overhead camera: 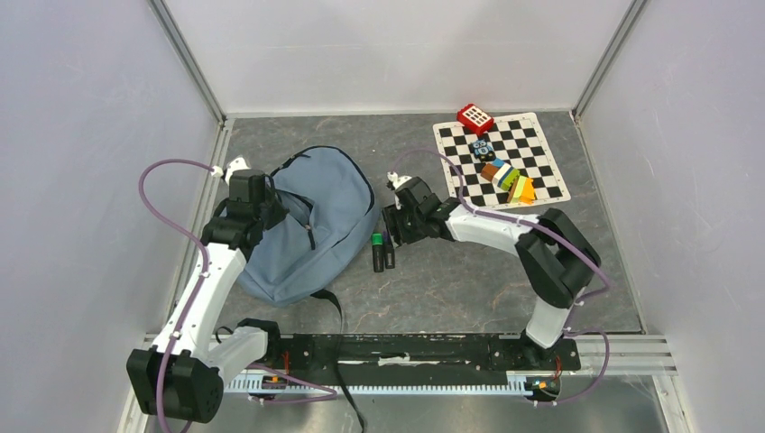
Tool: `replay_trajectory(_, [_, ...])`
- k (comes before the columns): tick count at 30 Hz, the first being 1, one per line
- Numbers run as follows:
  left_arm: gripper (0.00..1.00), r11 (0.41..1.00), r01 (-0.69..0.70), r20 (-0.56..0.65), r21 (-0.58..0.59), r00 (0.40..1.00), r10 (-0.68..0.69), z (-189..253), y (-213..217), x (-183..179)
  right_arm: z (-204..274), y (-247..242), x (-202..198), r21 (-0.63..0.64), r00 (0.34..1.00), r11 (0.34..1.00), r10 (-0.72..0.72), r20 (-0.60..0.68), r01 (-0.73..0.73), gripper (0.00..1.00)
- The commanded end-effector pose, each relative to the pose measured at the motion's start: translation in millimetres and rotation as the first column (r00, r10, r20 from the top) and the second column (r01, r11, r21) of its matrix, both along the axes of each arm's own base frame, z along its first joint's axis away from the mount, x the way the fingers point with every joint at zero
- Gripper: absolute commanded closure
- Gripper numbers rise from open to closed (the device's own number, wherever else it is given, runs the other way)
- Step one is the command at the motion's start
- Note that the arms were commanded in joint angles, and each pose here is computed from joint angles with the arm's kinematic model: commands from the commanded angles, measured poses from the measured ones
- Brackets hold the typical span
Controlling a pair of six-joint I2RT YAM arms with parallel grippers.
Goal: Pack the student bag
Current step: Pick up the stationery from the center of the board.
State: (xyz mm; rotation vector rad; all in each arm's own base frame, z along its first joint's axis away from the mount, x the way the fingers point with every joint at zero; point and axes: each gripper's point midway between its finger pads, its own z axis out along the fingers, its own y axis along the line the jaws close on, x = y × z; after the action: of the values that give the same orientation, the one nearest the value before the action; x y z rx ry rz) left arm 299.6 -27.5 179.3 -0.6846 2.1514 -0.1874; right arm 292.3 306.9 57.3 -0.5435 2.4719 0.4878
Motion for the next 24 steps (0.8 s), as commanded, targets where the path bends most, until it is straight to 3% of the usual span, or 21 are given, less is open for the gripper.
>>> replay_trajectory(1, [0.98,1.0,-0.016,0.043,-0.011,0.999,0.017,8.4,1.0,3.8,-6.5,16.3,9.3,0.041,0.997,0.997,-0.064,-0.042,0.065,0.37])
replay_trajectory(13, [0.98,1.0,0.004,0.042,-0.026,0.999,-0.003,4.8,-3.5,3.3,-33.6,17.2,18.7,-0.094,0.997,0.993,-0.073,-0.035,0.07,0.39])
replay_trajectory(17, [0.98,0.999,0.006,0.044,-0.035,0.999,-0.005,3.9,-5.1,5.1,-38.2,2.6,21.2,-0.195,0.998,0.979,-0.069,0.002,0.068,0.5])
replay_trajectory(24, [0.98,0.999,0.02,0.044,-0.039,0.999,-0.018,3.4,-7.8,8.5,-42.9,1.2,20.3,-0.235,0.999,0.971,-0.044,0.013,0.046,0.53])
